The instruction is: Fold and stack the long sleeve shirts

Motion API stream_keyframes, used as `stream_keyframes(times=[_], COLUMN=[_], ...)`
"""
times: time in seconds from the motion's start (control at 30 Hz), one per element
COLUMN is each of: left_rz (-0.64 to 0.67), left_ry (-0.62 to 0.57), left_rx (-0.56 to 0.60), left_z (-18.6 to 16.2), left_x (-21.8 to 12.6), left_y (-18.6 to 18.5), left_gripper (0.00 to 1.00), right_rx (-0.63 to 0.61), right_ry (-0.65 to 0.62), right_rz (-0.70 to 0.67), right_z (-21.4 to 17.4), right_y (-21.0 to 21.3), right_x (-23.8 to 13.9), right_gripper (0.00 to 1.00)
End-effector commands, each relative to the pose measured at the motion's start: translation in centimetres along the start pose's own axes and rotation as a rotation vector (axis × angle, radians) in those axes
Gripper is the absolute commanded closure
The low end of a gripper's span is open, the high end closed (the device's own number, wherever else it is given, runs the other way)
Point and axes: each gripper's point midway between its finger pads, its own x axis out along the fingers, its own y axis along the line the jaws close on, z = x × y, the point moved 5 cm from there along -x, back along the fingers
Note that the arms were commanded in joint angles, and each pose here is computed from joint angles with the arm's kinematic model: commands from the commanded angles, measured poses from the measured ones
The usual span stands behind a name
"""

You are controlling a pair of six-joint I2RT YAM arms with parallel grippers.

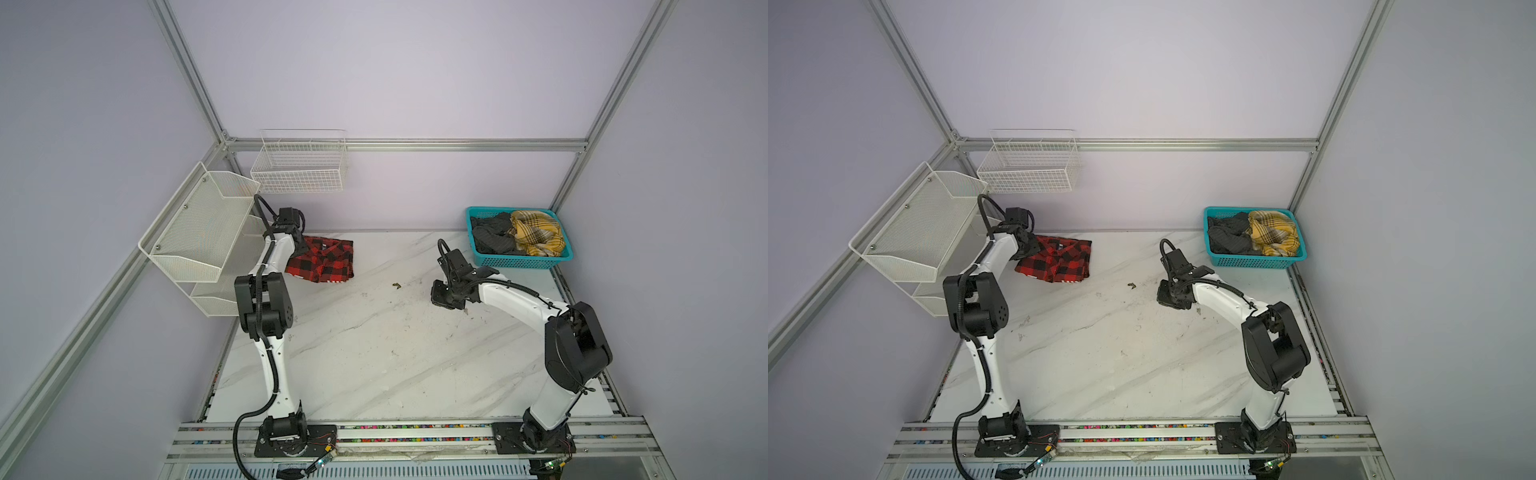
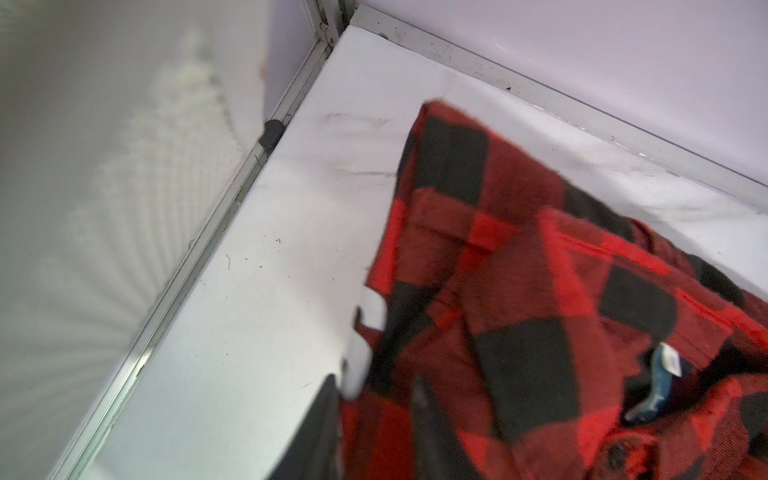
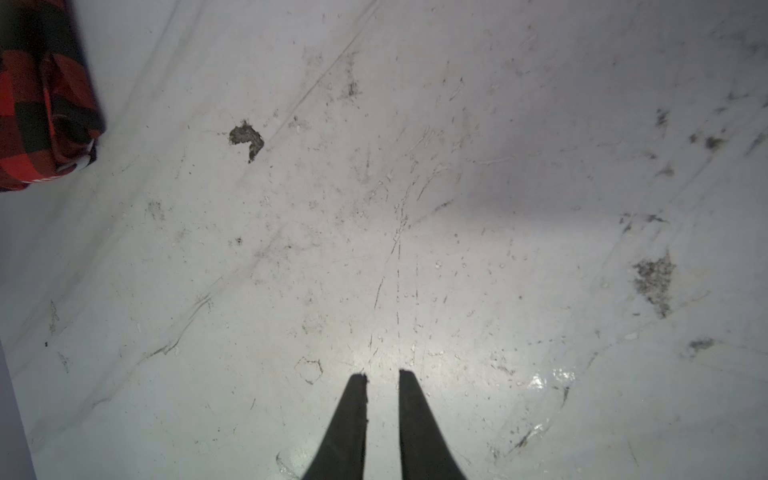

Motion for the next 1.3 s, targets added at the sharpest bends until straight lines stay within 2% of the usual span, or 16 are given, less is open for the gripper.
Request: stream_keyframes(times=[0.0, 0.17, 0.3, 0.47, 0.6, 0.73, 0.93, 1.07, 1.27], left_rz=[0.007, 0.06, 0.014, -0.157, -0.297, -0.423, -0.467, -0.462, -0.375], left_ry=[-0.103, -0.146, -0.153, -0.09, -0.028, 0.052, 0.102, 0.147, 0.195], left_rx=[-0.062, -0.093, -0.109, -0.081, -0.02, -0.008, 0.026, 0.043, 0.056], left_z=[3.6, 3.9, 3.5, 0.0, -3.3, -5.9, -7.3, -8.4, -9.9], left_x=[-2.5, -5.2, -7.7, -10.6, -11.7, -10.8, -7.8, -5.2, -2.9], left_y=[1.5, 2.8, 2.4, -2.0, -6.6, -11.0, -14.8, -16.3, -15.8], left_gripper=[0.48, 0.39, 0.41, 0.6, 0.75, 0.83, 0.87, 0.89, 0.9], right_rx=[0.01, -0.014, -0.03, -0.036, -0.039, -0.043, -0.016, -0.002, 0.026], right_ry=[-0.022, -0.042, -0.047, -0.074, -0.069, -0.077, -0.055, -0.089, -0.123], right_rz=[-0.008, 0.011, 0.016, 0.046, 0.07, 0.07, 0.041, 0.036, 0.04], right_z=[0.5, 1.1, 1.5, 1.8, 2.4, 2.4, 2.0, 2.1, 2.8], right_y=[0.0, 0.6, 0.9, 1.2, 2.0, 1.9, 1.3, 0.6, 0.5], right_x=[-1.4, -2.0, -1.9, -1.3, -0.5, -0.4, 0.2, -0.8, -2.3], right_gripper=[0.76, 0.71, 0.71, 0.71, 0.77, 0.81, 0.83, 0.83, 0.83])
